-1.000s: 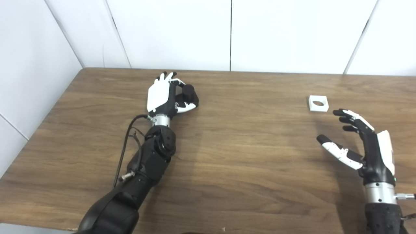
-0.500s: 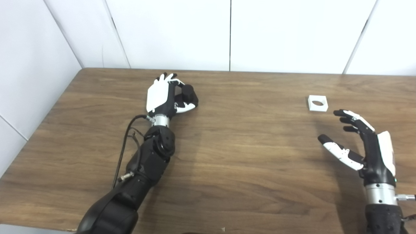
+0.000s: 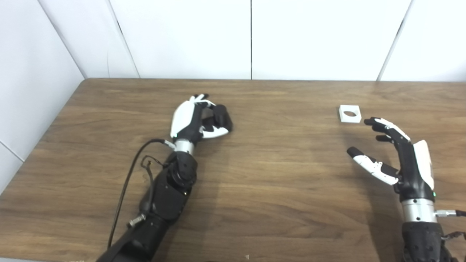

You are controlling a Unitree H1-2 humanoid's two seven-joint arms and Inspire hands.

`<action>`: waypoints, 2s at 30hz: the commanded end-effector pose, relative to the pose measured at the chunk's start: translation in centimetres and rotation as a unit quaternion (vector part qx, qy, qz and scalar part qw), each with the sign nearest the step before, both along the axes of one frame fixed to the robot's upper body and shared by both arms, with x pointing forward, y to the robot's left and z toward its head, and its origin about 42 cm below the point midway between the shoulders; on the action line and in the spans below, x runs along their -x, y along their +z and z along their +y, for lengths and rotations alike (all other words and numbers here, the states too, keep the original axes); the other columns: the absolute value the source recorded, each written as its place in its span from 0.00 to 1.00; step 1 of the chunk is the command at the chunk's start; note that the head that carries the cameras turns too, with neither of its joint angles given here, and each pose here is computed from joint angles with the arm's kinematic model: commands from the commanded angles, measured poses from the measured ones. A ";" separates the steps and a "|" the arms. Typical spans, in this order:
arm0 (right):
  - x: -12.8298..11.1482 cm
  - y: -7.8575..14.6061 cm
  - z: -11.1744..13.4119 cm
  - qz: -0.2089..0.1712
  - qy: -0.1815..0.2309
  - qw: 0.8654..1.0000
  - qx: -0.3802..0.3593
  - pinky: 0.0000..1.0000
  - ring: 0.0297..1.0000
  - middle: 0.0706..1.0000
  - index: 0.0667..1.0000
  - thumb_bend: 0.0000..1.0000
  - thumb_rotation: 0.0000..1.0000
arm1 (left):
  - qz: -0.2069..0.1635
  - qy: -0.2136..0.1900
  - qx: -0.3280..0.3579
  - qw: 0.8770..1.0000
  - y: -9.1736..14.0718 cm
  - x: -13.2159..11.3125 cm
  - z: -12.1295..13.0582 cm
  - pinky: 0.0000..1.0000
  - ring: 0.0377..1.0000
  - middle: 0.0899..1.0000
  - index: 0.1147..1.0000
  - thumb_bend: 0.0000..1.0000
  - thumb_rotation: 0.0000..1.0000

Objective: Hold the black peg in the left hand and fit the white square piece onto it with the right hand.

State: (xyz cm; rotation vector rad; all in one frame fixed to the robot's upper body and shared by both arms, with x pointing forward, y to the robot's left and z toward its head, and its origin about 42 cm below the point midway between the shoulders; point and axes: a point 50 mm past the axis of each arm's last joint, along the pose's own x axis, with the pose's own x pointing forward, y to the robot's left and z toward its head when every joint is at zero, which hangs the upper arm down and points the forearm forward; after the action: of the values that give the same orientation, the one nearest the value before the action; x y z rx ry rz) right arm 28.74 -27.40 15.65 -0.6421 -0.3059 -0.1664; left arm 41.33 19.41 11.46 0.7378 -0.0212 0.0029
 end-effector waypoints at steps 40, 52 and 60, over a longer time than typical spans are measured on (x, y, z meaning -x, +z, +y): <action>-0.2 2.9 0.1 -0.041 0.000 0.999 0.012 0.73 0.79 0.80 0.72 0.64 0.56 | 0.035 -0.089 0.046 0.994 -0.3 7.7 -5.9 1.00 1.00 0.96 0.42 0.52 0.09; -5.6 11.9 -4.0 -0.062 0.037 0.982 0.172 0.73 0.82 0.82 0.75 0.66 0.48 | 0.040 -0.079 0.037 0.995 -1.1 6.6 -4.7 1.00 1.00 0.95 0.42 0.52 0.09; -11.8 15.8 -5.8 -0.021 0.030 0.960 0.278 0.80 0.94 0.93 0.77 0.68 0.46 | 0.042 -0.079 0.047 0.995 -1.6 6.5 -4.9 1.00 1.00 0.95 0.42 0.52 0.09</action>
State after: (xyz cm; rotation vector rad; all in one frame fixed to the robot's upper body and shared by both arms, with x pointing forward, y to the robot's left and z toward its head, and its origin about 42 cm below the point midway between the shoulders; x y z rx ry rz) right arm 38.95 -32.69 27.36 -1.1155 -0.3423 -0.0013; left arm 34.77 14.20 11.09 0.6324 -0.0539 -0.1708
